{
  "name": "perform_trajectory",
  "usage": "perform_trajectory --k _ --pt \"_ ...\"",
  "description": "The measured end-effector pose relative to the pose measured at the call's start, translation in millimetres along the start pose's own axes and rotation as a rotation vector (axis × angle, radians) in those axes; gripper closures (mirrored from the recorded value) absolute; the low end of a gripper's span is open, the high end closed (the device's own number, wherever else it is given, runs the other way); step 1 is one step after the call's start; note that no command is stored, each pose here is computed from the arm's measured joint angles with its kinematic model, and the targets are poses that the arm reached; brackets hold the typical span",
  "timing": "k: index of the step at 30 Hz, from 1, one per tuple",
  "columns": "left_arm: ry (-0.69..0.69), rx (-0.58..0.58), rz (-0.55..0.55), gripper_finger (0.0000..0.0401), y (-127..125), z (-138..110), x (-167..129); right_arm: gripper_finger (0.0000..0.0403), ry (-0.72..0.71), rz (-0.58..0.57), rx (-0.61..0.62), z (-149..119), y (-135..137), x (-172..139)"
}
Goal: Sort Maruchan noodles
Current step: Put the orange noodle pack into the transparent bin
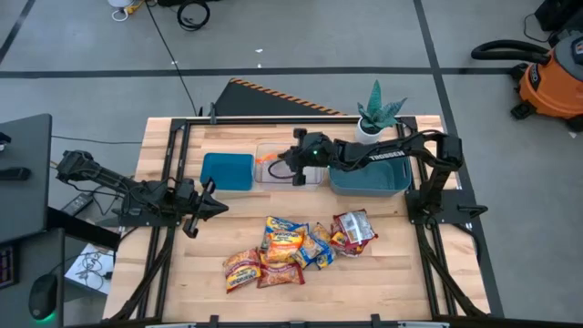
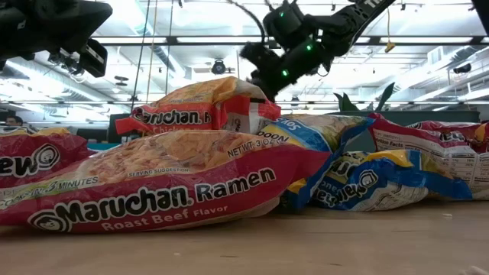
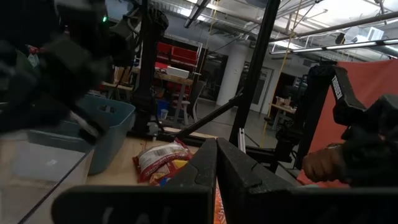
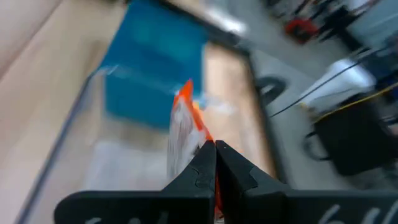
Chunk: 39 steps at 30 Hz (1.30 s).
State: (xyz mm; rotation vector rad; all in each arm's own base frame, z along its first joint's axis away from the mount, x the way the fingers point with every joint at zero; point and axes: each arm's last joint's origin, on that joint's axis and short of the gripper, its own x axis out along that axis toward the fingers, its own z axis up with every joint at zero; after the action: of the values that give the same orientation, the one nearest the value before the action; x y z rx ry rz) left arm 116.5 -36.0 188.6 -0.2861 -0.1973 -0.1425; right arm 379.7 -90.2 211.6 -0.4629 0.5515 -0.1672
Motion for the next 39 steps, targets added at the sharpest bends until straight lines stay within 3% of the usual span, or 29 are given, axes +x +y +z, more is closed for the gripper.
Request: perform_trajectory --k 10,18,23,27,33,39 --pt "0.000 0.000 0.000 0.0387 0 0 0 0.0378 0.085 0.234 0.099 -14 22 6" --pt "0.000 0.000 0.000 0.0387 0 0 0 0.0298 0.129 0.276 0.170 -15 22 0" --pt "0.000 0.000 0.000 0.0387 0 0 0 0.0244 0.198 0.268 0.183 7 10 -9" --pt "0.001 0.000 0.000 0.0387 0 0 0 0.0227 0.189 0.276 0.173 31 12 -15" --pt "0.005 0.001 0.001 0.0387 0 0 0 0.0227 0.086 0.429 0.123 65 43 -26" --pt "0.007 0.001 0.001 0.0387 0 -1 0 0.0225 0.087 0.584 0.023 84 104 -47"
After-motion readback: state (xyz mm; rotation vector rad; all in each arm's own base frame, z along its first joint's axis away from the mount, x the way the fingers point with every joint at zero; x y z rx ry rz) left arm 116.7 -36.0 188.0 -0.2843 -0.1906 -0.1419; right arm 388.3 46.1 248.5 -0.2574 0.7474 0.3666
